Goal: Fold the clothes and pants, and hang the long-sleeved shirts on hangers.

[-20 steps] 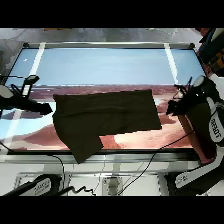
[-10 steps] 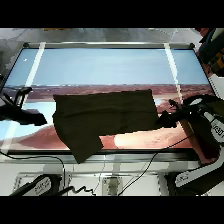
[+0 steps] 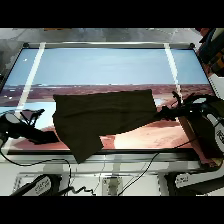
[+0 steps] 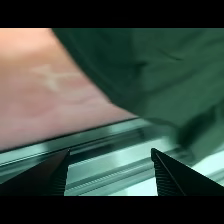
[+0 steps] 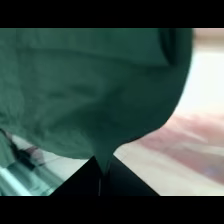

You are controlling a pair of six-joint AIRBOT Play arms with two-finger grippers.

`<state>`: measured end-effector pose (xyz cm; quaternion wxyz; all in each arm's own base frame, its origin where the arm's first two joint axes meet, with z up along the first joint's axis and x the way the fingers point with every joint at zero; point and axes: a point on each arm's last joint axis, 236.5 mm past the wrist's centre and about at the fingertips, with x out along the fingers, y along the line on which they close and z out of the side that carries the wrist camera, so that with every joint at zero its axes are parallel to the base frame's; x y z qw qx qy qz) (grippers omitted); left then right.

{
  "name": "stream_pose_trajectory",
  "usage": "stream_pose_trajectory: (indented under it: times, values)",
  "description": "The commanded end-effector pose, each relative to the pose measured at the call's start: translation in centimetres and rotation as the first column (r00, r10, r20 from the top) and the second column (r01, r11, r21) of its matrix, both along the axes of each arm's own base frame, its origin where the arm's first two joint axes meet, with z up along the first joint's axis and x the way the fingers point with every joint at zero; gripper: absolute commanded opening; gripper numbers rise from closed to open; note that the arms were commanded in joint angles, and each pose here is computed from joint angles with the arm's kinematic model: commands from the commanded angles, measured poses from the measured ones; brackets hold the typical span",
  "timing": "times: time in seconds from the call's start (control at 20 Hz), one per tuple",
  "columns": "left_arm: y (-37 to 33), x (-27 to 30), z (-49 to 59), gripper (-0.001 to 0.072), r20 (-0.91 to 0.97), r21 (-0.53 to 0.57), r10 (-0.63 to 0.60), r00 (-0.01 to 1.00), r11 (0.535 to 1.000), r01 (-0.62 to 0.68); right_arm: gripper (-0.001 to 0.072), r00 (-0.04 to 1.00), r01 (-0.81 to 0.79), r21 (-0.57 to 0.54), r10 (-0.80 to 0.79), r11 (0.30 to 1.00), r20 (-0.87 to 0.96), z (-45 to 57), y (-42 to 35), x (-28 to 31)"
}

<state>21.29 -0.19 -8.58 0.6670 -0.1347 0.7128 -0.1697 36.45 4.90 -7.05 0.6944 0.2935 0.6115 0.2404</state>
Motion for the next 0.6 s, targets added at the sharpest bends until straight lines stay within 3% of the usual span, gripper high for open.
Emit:
stream_pose_trajectory:
  times: [0.0, 0.15, 0.35, 0.45, 0.55]
  values:
    - [-3.2, -1.1, -1.4, 0.0541, -0.013, -0.117, 0.062, 0.998, 0.991, -0.063, 0.0009, 0.988, 0.008, -0.089, 0.006, 0.996, 0.155, 2.9, 0.6, 2.1]
    - [-4.8, -1.4, -2.2, 0.0532, -0.022, -0.165, 0.114, 0.993, 0.979, -0.117, 0.0009, 0.981, -0.003, -0.108, 0.024, 0.994, 0.193, 3.7, 1.5, 2.5]
    - [-7.4, -2.3, -3.6, 0.0509, 0.007, -0.155, 0.008, 1.000, 0.988, -0.007, 0.0009, 0.981, -0.008, -0.107, 0.028, 0.994, 0.191, 3.7, 2.0, 2.5]
    - [-8.6, -2.7, -4.3, 0.0359, 0.027, -0.130, -0.051, 0.998, 0.990, 0.054, 0.0009, 0.983, 0.002, -0.103, 0.016, 0.995, 0.183, 3.7, 2.0, 2.5]
    - [-9.4, -2.2, -4.1, 0.0149, 0.051, -0.126, -0.082, 0.995, 0.988, 0.088, 0.0009, 0.982, 0.006, -0.103, 0.013, 0.995, 0.186, 3.9, 2.0, 2.6]
